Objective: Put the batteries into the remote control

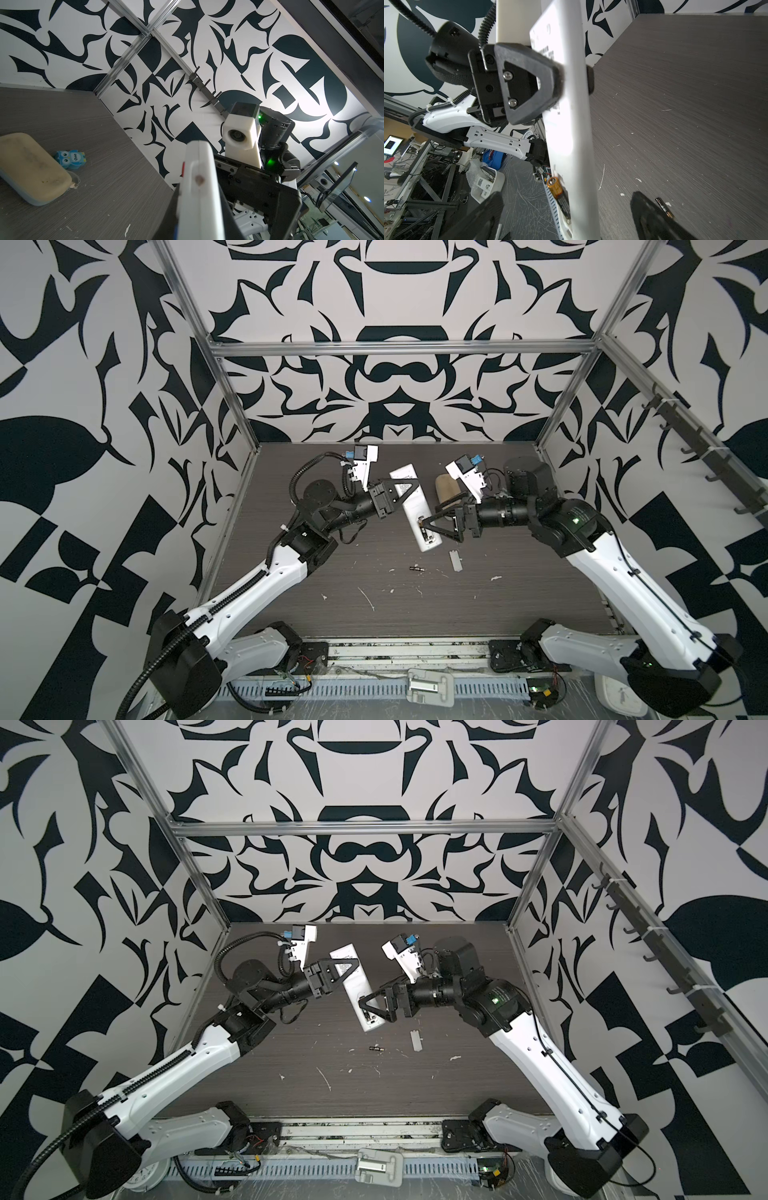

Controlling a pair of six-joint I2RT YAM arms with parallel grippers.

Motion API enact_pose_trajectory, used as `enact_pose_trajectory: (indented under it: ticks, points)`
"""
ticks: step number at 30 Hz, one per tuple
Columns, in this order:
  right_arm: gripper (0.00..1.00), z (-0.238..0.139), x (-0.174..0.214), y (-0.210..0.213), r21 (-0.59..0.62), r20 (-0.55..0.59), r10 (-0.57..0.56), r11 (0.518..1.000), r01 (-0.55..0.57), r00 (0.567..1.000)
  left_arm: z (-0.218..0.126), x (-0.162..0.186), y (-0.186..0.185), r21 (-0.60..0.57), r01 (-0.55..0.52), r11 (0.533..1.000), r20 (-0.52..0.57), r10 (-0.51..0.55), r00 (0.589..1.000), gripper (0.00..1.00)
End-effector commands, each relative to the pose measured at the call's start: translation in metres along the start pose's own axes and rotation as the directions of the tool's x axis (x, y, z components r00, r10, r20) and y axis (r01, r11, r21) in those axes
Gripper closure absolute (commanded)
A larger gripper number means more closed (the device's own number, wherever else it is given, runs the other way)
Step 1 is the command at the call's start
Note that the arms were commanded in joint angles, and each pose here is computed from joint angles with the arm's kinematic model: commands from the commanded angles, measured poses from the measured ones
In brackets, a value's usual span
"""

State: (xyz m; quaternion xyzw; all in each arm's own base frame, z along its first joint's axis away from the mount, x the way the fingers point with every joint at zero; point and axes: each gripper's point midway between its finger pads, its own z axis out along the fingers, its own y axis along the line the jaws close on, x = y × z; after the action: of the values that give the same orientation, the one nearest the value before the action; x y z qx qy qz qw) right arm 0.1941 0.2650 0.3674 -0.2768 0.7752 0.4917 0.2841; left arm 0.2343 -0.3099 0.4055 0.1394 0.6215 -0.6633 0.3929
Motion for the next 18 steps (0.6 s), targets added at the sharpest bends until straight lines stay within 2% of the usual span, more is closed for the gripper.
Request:
enact_pose_trajectory:
  ticks: [1, 18]
  points:
    - [0.01, 0.0, -0.01, 0.004, -0.03, 0.031, 0.001, 1.0, 0.0, 1.0, -0.003, -0.015, -0.029, 0.064, -0.044, 0.997, 0.031, 0.042, 0.999, 1.0]
    - [0.02, 0.016, 0.004, -0.019, -0.008, -0.031, 0.056, 0.998, -0.056, 0.998, 0.001, -0.017, -0.028, 0.067, -0.045, 0.997, 0.025, 0.043, 0.999, 1.0]
